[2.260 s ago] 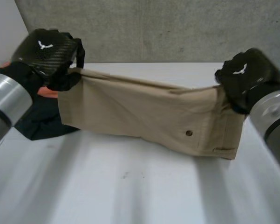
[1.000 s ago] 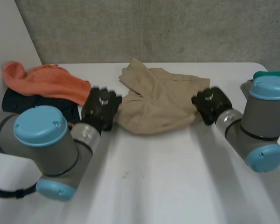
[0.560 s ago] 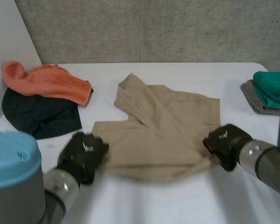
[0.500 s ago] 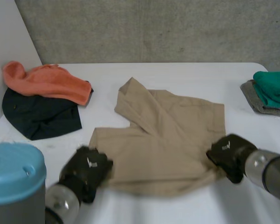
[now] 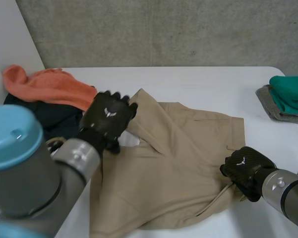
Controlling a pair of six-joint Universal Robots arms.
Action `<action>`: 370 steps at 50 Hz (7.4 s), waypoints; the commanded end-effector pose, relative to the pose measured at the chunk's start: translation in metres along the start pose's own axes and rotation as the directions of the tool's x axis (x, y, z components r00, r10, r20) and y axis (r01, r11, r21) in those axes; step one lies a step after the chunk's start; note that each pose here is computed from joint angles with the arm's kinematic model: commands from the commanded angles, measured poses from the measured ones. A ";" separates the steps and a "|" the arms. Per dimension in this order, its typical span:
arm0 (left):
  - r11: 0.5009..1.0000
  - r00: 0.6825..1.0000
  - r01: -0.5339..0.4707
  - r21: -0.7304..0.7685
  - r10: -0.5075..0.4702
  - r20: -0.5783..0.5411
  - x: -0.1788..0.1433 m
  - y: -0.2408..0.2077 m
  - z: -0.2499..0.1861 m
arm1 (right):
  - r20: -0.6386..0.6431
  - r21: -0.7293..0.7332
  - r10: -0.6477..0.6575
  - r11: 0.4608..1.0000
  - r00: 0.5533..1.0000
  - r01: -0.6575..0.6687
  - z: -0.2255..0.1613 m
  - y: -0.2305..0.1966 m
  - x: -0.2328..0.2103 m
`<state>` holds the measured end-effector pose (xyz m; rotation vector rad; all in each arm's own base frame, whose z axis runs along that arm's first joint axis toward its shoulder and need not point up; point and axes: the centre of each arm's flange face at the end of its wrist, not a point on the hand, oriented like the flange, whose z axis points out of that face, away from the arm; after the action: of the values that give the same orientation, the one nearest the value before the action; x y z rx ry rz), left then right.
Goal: Fold the laundry.
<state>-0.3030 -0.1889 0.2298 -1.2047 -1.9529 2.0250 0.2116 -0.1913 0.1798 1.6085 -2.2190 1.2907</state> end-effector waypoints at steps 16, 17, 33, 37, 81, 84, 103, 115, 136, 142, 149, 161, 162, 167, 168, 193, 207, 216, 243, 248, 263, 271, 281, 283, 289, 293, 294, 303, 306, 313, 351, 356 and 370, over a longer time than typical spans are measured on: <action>0.998 0.994 -0.067 -0.007 0.066 -0.091 -0.003 0.113 0.163 | -0.034 0.041 0.079 0.996 0.996 -0.078 0.017 0.006 -0.003; 0.998 0.994 -0.067 -0.009 0.066 -0.091 -0.003 0.114 0.164 | -0.034 0.041 0.079 0.996 0.996 -0.078 0.017 0.006 -0.003; 0.976 0.985 -0.121 -0.180 0.141 0.102 -0.024 0.103 0.127 | -0.061 0.047 0.084 0.996 0.995 -0.081 0.021 0.007 0.002; 0.950 0.968 -0.217 -0.224 0.238 0.074 -0.010 0.105 0.115 | -0.057 0.045 0.084 0.996 0.995 -0.082 0.021 0.007 0.002; 0.861 0.949 0.279 -0.426 -0.316 -0.019 0.015 0.035 -0.088 | -0.088 0.125 0.356 0.930 0.930 -0.344 0.047 0.005 0.012; 0.839 0.942 0.287 -0.462 -0.335 -0.023 0.018 0.038 -0.095 | -0.093 0.128 0.358 0.930 0.929 -0.346 0.047 0.006 0.013; 0.796 0.946 0.217 -0.565 -0.314 -0.080 0.046 0.065 -0.074 | -0.111 0.153 0.353 0.930 0.929 -0.335 0.048 0.001 0.018; 0.995 0.992 -0.057 -0.077 0.065 0.106 0.006 0.030 0.084 | -0.195 0.286 0.321 0.923 0.927 -0.259 0.059 -0.023 0.046; 0.927 0.945 -0.261 0.268 0.189 0.268 0.008 0.070 0.233 | -0.562 0.258 0.201 0.964 0.802 -0.061 0.196 -0.027 0.114; 0.920 0.934 -0.262 0.292 0.166 0.317 0.001 0.057 0.231 | -0.565 0.312 0.263 0.945 0.782 -0.092 0.186 -0.037 0.123; 0.942 0.922 -0.230 0.244 0.130 0.365 -0.024 0.025 0.198 | -0.509 0.433 0.363 0.892 0.781 -0.132 0.132 -0.059 0.144; 0.978 0.966 0.043 0.203 -0.093 0.242 -0.025 0.018 0.116 | -0.176 0.215 0.478 0.872 0.860 -0.440 0.087 -0.016 0.100; 0.978 0.966 0.073 0.193 -0.118 0.229 -0.023 0.021 0.110 | -0.168 0.209 0.479 0.871 0.862 -0.444 0.088 -0.014 0.097; 0.981 0.968 0.121 0.152 -0.151 0.198 -0.013 0.034 0.100 | -0.157 0.193 0.481 0.872 0.862 -0.451 0.107 0.004 0.085; 0.982 0.969 0.124 0.146 -0.151 0.196 -0.012 0.036 0.099 | -0.158 0.191 0.482 0.871 0.862 -0.452 0.110 0.006 0.083; 0.982 0.968 0.128 0.140 -0.155 0.196 -0.018 0.028 0.077 | -0.390 0.105 0.235 0.972 0.890 -0.210 0.082 0.037 0.136; 0.984 0.967 0.132 0.120 -0.154 0.201 -0.021 0.030 0.061 | -0.460 0.345 -0.286 0.815 0.841 0.466 0.072 -0.084 0.085; 0.984 0.962 0.129 0.126 -0.155 0.224 -0.029 0.029 0.063 | -0.212 0.677 -0.470 0.562 0.857 0.476 0.098 -0.110 -0.044; 0.955 0.964 0.265 0.134 -0.264 -0.024 0.016 -0.004 0.133 | 0.089 0.513 0.510 0.713 0.856 -0.478 0.083 -0.105 0.075; 0.964 0.963 0.263 0.033 -0.261 -0.062 0.038 0.017 0.145 | 0.115 0.389 0.537 0.750 0.836 -0.535 0.117 -0.091 0.070; 0.950 0.969 0.214 -0.226 -0.235 -0.070 0.063 0.075 0.147 | 0.084 0.172 0.488 0.852 0.869 -0.495 0.175 -0.038 0.049; 0.963 0.969 0.230 -0.140 -0.240 -0.058 0.042 0.029 0.135 | 0.008 0.293 0.447 0.854 0.895 -0.429 0.139 -0.070 0.075; 0.963 0.964 0.252 0.098 -0.240 -0.114 0.001 -0.058 0.089 | -0.079 0.490 0.449 0.795 0.890 -0.357 0.076 -0.093 0.092; 0.959 0.957 0.254 0.129 -0.230 -0.176 0.000 -0.069 0.075 | -0.082 0.491 0.446 0.797 0.891 -0.353 0.069 -0.089 0.084; 0.946 0.916 0.266 0.185 -0.188 -0.356 -0.002 -0.087 0.035 | -0.042 0.427 0.434 0.822 0.900 -0.376 0.068 -0.059 0.044; 0.941 0.882 0.282 0.186 -0.177 -0.437 -0.006 -0.084 0.019 | -0.007 0.448 0.390 0.825 0.921 -0.346 0.073 -0.053 0.010; 0.940 0.871 0.288 0.182 -0.178 -0.458 -0.006 -0.083 0.015 | -0.005 0.459 0.379 0.823 0.925 -0.335 0.075 -0.053 0.004; 0.937 0.851 0.314 0.152 -0.207 -0.482 -0.003 -0.078 0.010 | -0.004 0.476 0.313 0.836 0.950 -0.273 0.109 -0.036 -0.029; 0.937 0.850 0.315 0.149 -0.208 -0.484 -0.002 -0.078 0.009 | -0.010 0.463 0.283 0.851 0.959 -0.246 0.120 -0.034 -0.037; 0.939 0.847 0.316 0.139 -0.213 -0.486 0.000 -0.075 0.009 | -0.047 0.489 0.254 0.849 0.966 -0.199 0.137 -0.041 -0.030; 0.936 0.872 0.312 0.162 -0.215 -0.439 -0.019 -0.078 0.002 | -0.419 0.763 0.364 0.637 0.832 0.106 0.139 -0.107 0.209; 0.936 0.872 0.313 0.160 -0.216 -0.439 -0.019 -0.077 0.001 | -0.468 0.776 0.392 0.611 0.792 0.156 0.123 -0.089 0.265; 0.937 0.868 0.314 0.152 -0.218 -0.447 -0.016 -0.076 -0.002 | -0.521 0.718 0.378 0.678 0.765 0.154 0.150 0.083 0.345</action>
<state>-0.3247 -0.1833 0.3042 -1.1263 -1.5439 1.6246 0.1097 -0.5203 0.2851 0.8047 -1.3327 2.6125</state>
